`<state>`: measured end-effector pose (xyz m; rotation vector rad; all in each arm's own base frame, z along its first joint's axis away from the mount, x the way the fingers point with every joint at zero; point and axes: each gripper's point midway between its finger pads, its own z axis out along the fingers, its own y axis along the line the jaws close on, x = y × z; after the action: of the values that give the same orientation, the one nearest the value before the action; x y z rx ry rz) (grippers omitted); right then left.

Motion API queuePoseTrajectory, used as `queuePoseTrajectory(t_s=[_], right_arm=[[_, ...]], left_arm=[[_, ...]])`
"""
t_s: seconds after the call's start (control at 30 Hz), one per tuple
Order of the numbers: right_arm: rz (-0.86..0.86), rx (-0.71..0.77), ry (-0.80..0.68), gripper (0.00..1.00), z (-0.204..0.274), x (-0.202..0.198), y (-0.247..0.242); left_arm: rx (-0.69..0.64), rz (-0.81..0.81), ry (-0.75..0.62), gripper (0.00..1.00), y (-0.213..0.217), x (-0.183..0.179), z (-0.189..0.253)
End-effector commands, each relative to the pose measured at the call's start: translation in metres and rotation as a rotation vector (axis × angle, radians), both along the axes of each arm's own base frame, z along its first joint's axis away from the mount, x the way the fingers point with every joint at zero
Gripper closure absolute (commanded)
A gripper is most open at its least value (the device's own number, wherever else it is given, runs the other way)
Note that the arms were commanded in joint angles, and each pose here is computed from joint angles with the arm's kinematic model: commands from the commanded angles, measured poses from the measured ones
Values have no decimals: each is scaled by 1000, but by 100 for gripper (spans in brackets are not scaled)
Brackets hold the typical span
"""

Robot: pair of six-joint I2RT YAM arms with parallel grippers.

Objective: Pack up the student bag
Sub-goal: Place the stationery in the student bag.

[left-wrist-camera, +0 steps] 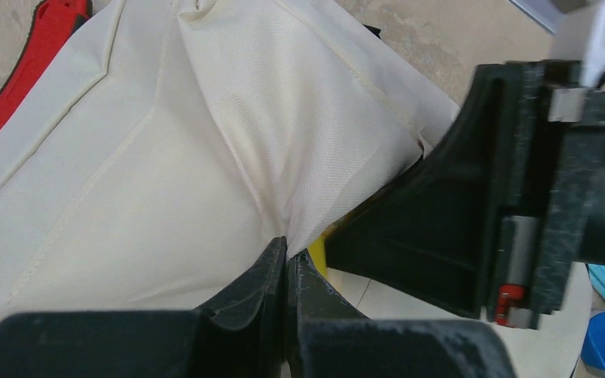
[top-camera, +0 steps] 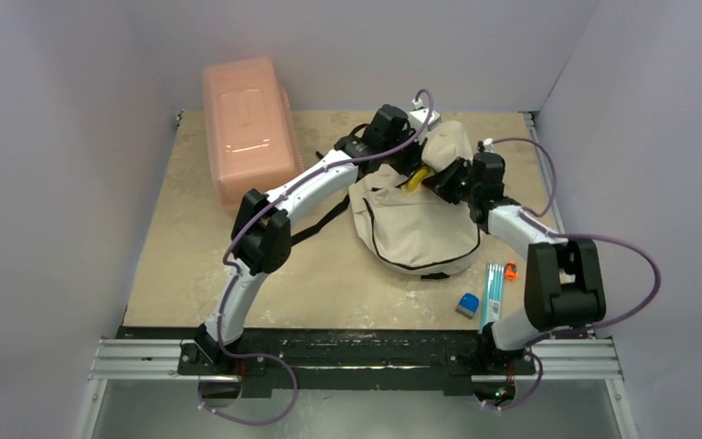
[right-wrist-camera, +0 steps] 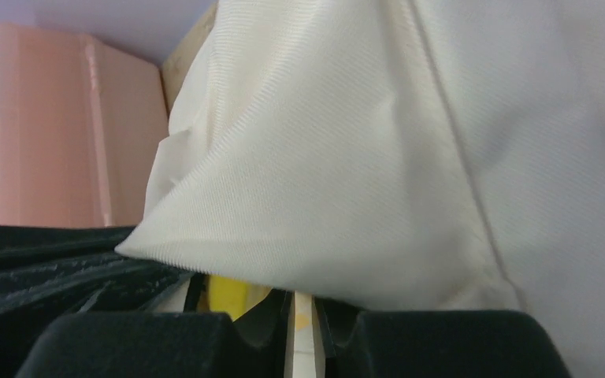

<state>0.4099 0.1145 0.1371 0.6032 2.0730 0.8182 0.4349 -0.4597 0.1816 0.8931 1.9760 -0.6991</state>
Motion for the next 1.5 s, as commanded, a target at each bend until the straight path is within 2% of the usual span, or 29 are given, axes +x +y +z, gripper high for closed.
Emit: queuePoseTrajectory(t_s=[0.0,0.07,0.17,0.2,0.27,0.37,0.43,0.47,0.5,0.53,0.6,0.67,0.8,0.93,1.0,1.07,1.17,1.27,1.3,1.47], right_arm=[[105,31,-207,88,44,46,31],[157,111,-277,100,65,62,48],[104,276,-337,100,94,72,46],[56,353,-310,100,97,75,42],[35,508,-345,100,111,74,41],[-57,762,-307,100,109,76,41],[-38,845,-321,100,111,80,46],[5,839,-305,100,109,81,53],[39,797,-266,100,100,82,61],[56,713,-214,100,85,84,64],[16,518,-125,96,53,79,55],[-27,330,-77,84,28,68,40],[28,42,49,60,-9,41,24],[72,-192,162,48,-21,8,-1],[91,-297,172,42,-10,-7,-15],[112,-347,177,37,3,-27,-22],[95,-348,179,24,23,-59,-29],[-48,-327,203,4,37,-88,-51],[-119,-318,238,1,35,-99,-64],[-567,-312,466,1,1,-162,-146]], left_arm=[[-47,-86,64,100,-4,-24,22],[-44,-100,70,100,-4,-28,20],[-21,-98,73,100,1,-30,17],[-14,-91,70,100,3,-30,17],[-9,-69,55,100,6,-28,19],[-9,-22,61,99,8,-22,19],[-8,12,68,90,10,-19,19],[0,34,65,82,12,-16,18],[12,57,57,66,16,-13,16],[27,72,43,55,20,-11,16],[70,124,8,48,32,-5,16],[104,162,-33,46,44,-2,19],[130,174,-128,44,50,-2,20],[169,189,-125,52,51,3,3],[182,188,-114,55,49,5,-6],[194,185,-99,60,47,6,-15],[179,167,-88,61,40,7,-18],[162,149,-67,60,33,5,-19],[152,127,-51,59,30,2,-20],[119,88,-15,50,22,-6,-17]])
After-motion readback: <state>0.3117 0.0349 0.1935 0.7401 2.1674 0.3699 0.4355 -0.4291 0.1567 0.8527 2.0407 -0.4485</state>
